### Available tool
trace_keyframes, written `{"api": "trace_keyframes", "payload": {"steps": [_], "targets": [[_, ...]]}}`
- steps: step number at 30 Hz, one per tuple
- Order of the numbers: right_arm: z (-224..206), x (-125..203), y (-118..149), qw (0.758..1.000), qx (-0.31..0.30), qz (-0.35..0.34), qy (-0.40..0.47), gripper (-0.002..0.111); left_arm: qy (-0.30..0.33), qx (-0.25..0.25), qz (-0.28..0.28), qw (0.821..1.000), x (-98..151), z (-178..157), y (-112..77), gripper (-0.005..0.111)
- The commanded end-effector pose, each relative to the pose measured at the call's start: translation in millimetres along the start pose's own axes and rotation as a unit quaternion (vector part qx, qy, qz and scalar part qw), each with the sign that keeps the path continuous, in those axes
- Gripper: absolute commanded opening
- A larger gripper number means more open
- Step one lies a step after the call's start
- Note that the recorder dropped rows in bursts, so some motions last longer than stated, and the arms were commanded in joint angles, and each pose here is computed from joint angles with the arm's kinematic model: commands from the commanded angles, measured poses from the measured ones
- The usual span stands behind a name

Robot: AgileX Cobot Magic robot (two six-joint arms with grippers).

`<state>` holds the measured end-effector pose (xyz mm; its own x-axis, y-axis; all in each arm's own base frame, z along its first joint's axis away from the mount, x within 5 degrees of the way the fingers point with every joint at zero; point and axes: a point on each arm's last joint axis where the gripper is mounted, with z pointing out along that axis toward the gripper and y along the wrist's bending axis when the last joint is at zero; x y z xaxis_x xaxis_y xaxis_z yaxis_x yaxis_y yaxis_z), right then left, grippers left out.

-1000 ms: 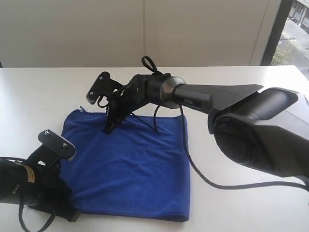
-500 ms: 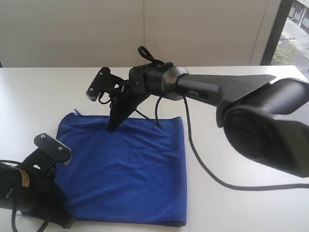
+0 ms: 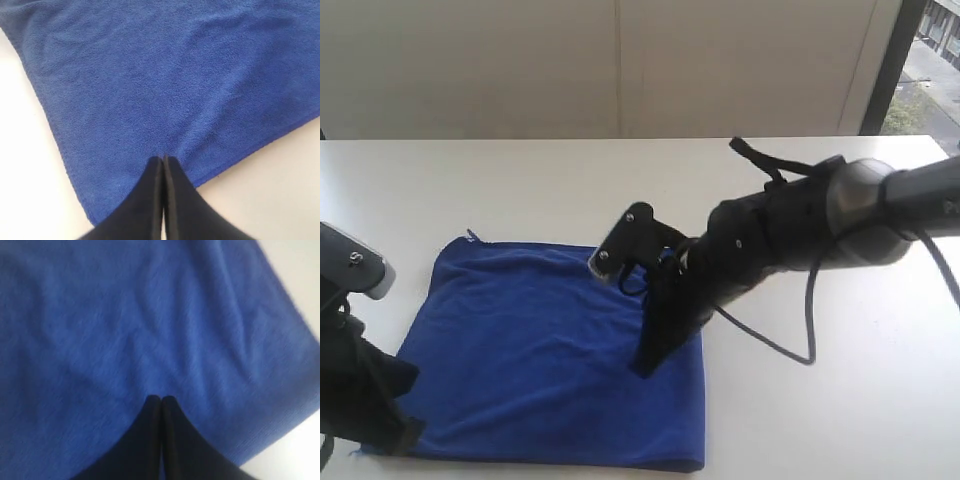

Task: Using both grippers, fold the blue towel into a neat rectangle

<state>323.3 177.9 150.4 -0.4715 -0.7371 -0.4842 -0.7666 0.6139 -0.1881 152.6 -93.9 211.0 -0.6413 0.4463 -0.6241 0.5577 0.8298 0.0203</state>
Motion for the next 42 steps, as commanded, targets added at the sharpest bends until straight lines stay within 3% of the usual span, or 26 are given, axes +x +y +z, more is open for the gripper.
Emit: {"api": "trace_keyframes", "payload": {"steps": [1,6,17,34,38,42], "targets": [[1.6,24.8,17.2,0.999,-0.023,0.018,0.033,0.0,0.001,0.0,-0.019,1.0,6.0,-14.6,-0.1,0.0],[5.4,43.4,34.6,0.996,-0.049,0.012,0.072,0.0,-0.008,0.001,-0.023,1.0,9.3,-28.0,-0.6,0.0],[-6.5,76.8,66.3,0.976,-0.101,0.071,0.178,0.0,-0.027,0.002,-0.03,0.999,11.2,-40.0,-1.2,0.0],[-32.0,29.2,185.7,0.976,-0.18,-0.047,0.117,0.0,-0.027,0.002,-0.03,0.999,11.2,-40.0,-1.2,0.0],[-47.3,4.3,181.3,0.981,-0.17,-0.072,0.066,0.0,-0.027,0.002,-0.03,0.999,11.2,-40.0,-1.2,0.0],[-64.8,-11.9,140.7,0.992,-0.103,-0.064,0.025,0.0,-0.027,0.002,-0.03,0.999,11.2,-40.0,-1.2,0.0]]}}
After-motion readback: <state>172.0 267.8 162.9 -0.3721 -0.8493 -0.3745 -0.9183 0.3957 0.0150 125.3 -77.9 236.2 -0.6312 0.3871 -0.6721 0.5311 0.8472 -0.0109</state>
